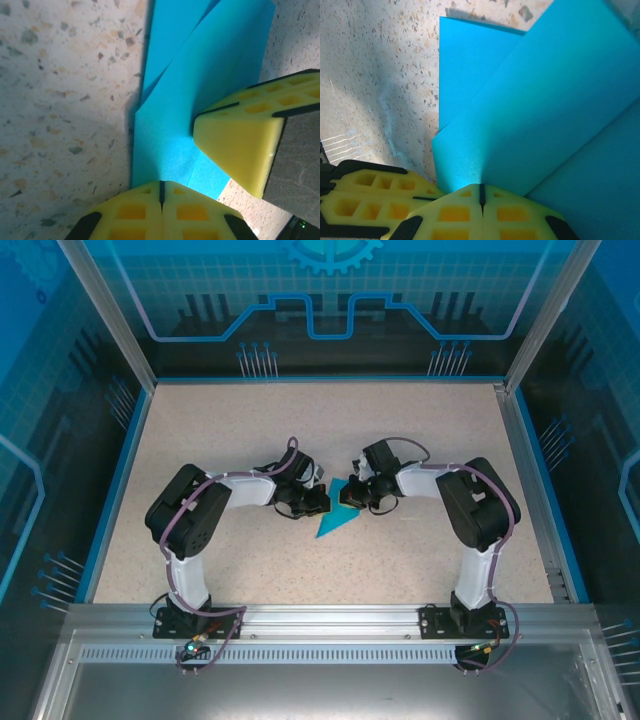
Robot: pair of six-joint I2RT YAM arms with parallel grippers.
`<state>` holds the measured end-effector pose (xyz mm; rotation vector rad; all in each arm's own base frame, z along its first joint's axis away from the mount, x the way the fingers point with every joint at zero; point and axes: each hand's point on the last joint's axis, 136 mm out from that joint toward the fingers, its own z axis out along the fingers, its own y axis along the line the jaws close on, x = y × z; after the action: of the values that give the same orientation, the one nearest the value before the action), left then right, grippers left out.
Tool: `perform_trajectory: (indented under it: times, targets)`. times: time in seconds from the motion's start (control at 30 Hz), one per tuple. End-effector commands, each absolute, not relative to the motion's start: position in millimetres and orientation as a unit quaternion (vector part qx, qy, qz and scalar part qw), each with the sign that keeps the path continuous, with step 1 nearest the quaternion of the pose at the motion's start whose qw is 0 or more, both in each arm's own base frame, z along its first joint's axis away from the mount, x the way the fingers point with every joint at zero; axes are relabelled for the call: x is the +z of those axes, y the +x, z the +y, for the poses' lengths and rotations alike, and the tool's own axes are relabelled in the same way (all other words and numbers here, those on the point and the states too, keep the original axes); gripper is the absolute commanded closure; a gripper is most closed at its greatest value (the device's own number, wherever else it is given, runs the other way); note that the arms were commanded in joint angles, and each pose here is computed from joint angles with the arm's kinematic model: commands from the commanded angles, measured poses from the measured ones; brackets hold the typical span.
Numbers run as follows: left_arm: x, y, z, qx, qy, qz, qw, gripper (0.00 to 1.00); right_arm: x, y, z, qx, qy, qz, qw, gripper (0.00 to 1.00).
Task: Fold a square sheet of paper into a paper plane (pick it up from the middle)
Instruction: Fourth fold the wing at the center of the table.
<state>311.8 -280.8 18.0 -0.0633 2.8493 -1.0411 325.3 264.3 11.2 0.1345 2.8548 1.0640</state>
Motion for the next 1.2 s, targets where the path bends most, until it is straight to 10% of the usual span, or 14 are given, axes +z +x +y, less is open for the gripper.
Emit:
perform_trajectory:
  times: [0.0,1.17]
  targets:
    - [57.0,313.7,-290.8,-0.365,-0.008,0.929,0.067,0.93,-18.4,313.4,247.5,0.302,0.066,0.951,0.012,0.95]
    - [24.5,264.3,-281.2,-0.344,-0.049,0.938,0.001,0.85,-28.4,311.9,236.6,0.27,0.095,0.958,0.0,0.94]
